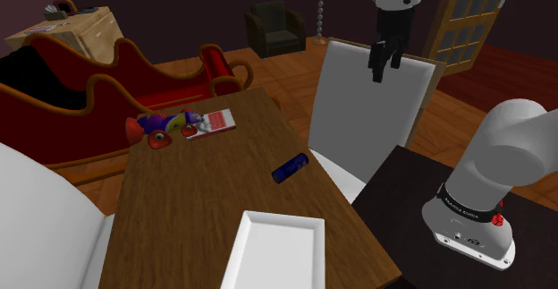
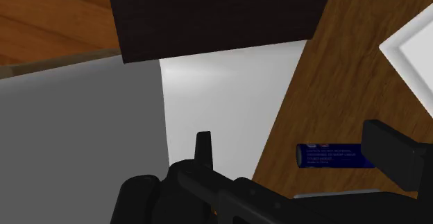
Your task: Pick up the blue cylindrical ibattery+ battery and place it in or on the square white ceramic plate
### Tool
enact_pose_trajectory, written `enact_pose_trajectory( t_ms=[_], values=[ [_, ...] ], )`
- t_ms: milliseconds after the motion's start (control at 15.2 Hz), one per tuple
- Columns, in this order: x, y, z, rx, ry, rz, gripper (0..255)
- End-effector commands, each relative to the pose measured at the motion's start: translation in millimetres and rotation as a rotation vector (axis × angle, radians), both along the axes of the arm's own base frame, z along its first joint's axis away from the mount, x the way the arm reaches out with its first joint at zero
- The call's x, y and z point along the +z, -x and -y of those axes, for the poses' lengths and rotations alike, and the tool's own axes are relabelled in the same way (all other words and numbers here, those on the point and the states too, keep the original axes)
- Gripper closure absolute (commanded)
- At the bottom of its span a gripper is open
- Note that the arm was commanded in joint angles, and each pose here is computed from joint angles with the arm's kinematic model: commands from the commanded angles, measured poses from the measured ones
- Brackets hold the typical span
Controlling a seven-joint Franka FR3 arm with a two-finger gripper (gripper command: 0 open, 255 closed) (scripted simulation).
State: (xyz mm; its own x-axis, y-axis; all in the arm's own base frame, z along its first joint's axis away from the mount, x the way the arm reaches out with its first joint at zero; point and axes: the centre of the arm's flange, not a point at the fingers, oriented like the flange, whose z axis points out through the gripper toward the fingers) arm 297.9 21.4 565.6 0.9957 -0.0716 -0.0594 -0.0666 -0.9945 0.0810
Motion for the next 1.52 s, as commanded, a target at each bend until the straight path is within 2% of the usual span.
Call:
enact_pose_trajectory(
  t_ms=[0,726,1452],
  values=[
    [0,0,0,0.0,0.0,0.0,0],
    [-114,-73,-26,0.481,0.012,0.044,0],
    [-225,-131,-82,0.962,0.024,0.087,0]
  ],
)
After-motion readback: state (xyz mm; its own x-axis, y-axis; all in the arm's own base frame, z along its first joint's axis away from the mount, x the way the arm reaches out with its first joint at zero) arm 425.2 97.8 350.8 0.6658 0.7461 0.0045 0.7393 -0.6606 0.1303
